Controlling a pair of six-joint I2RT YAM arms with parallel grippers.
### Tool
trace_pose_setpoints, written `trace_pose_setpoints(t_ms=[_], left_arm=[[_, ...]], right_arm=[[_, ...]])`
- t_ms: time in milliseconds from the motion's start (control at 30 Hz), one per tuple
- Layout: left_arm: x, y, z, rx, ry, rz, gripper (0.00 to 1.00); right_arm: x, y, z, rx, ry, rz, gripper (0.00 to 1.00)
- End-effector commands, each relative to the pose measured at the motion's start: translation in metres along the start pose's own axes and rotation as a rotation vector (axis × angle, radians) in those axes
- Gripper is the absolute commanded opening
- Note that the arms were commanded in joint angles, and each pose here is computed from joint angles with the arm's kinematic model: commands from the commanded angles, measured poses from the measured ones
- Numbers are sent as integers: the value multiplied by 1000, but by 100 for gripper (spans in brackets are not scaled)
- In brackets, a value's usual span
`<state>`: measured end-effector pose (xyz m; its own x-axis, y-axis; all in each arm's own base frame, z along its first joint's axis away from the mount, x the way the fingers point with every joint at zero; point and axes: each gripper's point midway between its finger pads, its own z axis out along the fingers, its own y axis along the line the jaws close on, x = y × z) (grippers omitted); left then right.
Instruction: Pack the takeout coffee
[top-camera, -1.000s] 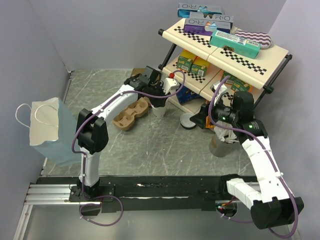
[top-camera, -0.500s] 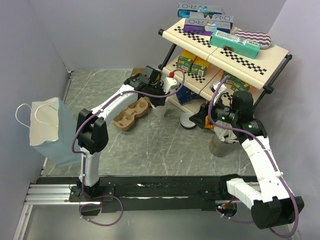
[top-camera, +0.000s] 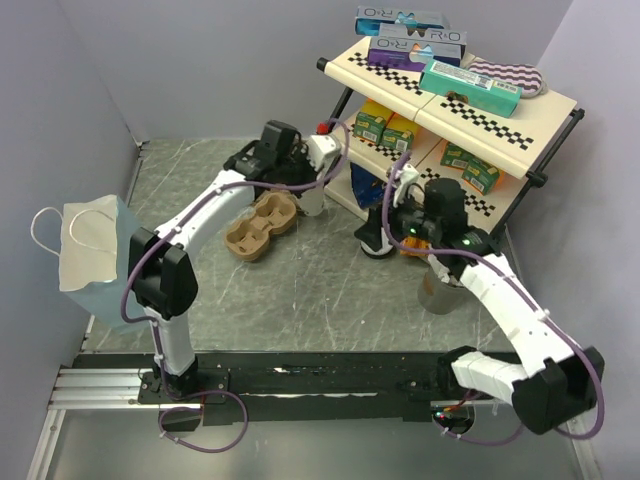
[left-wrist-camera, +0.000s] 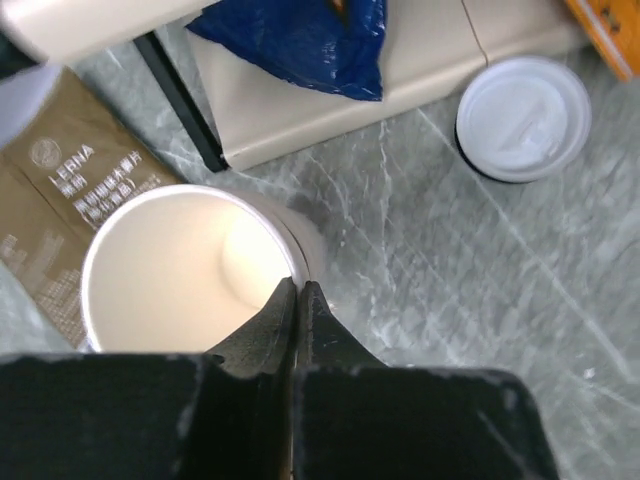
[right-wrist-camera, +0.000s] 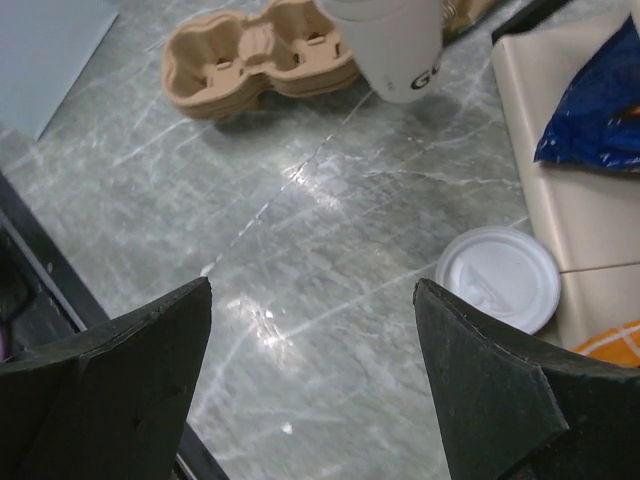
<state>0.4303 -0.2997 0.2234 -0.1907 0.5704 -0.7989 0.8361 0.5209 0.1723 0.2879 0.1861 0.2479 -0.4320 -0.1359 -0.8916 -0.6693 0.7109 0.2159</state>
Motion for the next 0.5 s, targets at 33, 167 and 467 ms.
trace_pose_setpoints(t_ms=[33, 167, 467], left_arm=[[1, 28, -12, 28, -53, -181, 1], [0, 37, -17, 17, -90, -211, 1], [-14, 23, -16, 127, -164, -266, 1]], right_arm=[[-31, -17, 40, 114, -72, 169, 88], [-34, -24, 80, 135, -33, 318, 89], [-43, -26, 115, 115, -38, 401, 92]])
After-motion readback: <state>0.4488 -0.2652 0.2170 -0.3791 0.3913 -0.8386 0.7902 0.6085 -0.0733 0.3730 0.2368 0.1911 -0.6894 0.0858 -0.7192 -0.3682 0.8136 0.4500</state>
